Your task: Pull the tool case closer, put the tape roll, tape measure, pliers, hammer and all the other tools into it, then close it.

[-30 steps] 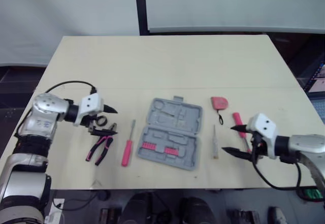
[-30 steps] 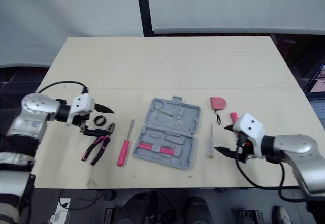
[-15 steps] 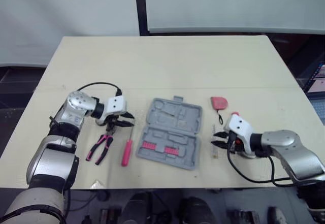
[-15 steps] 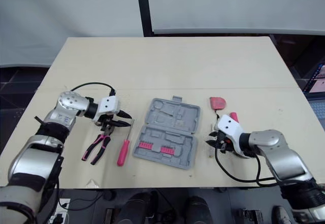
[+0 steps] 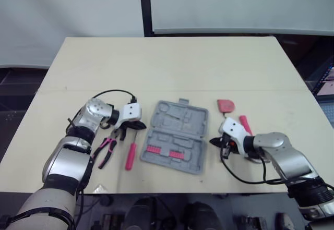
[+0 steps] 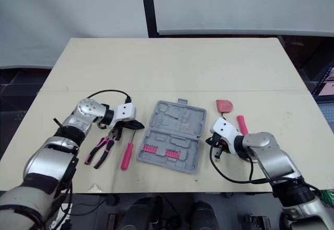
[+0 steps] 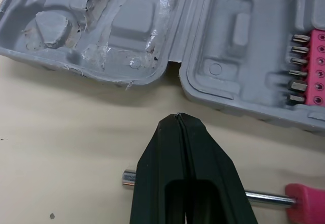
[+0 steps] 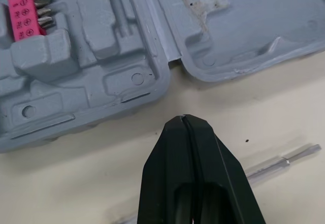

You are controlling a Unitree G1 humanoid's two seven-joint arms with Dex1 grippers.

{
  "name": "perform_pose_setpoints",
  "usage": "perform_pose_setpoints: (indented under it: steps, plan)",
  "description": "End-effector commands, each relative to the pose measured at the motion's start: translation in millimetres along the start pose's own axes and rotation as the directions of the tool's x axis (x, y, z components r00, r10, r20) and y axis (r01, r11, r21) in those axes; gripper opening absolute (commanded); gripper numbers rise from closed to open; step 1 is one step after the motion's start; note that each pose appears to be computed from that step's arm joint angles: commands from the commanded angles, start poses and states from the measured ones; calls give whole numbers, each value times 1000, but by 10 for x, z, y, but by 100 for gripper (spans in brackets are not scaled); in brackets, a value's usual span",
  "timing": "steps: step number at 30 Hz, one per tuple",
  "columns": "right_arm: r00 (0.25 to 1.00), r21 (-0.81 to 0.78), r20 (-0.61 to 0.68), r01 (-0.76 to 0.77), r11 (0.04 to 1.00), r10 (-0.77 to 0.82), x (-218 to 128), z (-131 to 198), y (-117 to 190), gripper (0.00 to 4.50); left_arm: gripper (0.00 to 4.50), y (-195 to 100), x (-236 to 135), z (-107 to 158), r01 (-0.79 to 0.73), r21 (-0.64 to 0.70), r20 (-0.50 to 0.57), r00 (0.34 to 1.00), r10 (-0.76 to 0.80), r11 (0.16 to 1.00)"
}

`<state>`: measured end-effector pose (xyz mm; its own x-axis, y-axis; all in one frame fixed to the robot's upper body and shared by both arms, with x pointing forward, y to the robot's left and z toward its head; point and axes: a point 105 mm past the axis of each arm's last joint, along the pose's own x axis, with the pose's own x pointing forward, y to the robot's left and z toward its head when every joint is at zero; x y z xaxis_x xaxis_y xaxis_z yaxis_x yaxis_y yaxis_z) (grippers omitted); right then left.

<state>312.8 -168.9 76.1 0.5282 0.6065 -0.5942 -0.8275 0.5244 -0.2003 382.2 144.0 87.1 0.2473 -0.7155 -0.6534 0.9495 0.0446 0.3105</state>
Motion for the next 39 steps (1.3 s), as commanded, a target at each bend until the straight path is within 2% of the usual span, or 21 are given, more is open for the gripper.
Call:
perform_pose_setpoints:
  steps: [1,16,25,32,39]
  plan:
    - [1000,-28,17,20,999,-20,19,73,-35,3,0,76,-2,76,-25,23,2,1000,25,999]
    - [1000,-25,25,7,1000,-7,221,139,-10,3,0,64,167,113,-33,15,1,999,33,999]
    - [999,-29,31,-15,999,16,305,189,10,3,0,-65,259,19,-2,-20,-1,1000,2,1000]
    - [998,-43,34,-47,998,49,320,223,68,3,0,-249,260,-13,63,-31,39,997,-62,997]
    - [994,-38,43,-102,994,104,271,213,232,3,0,-589,239,-3,95,-43,70,993,-92,995]
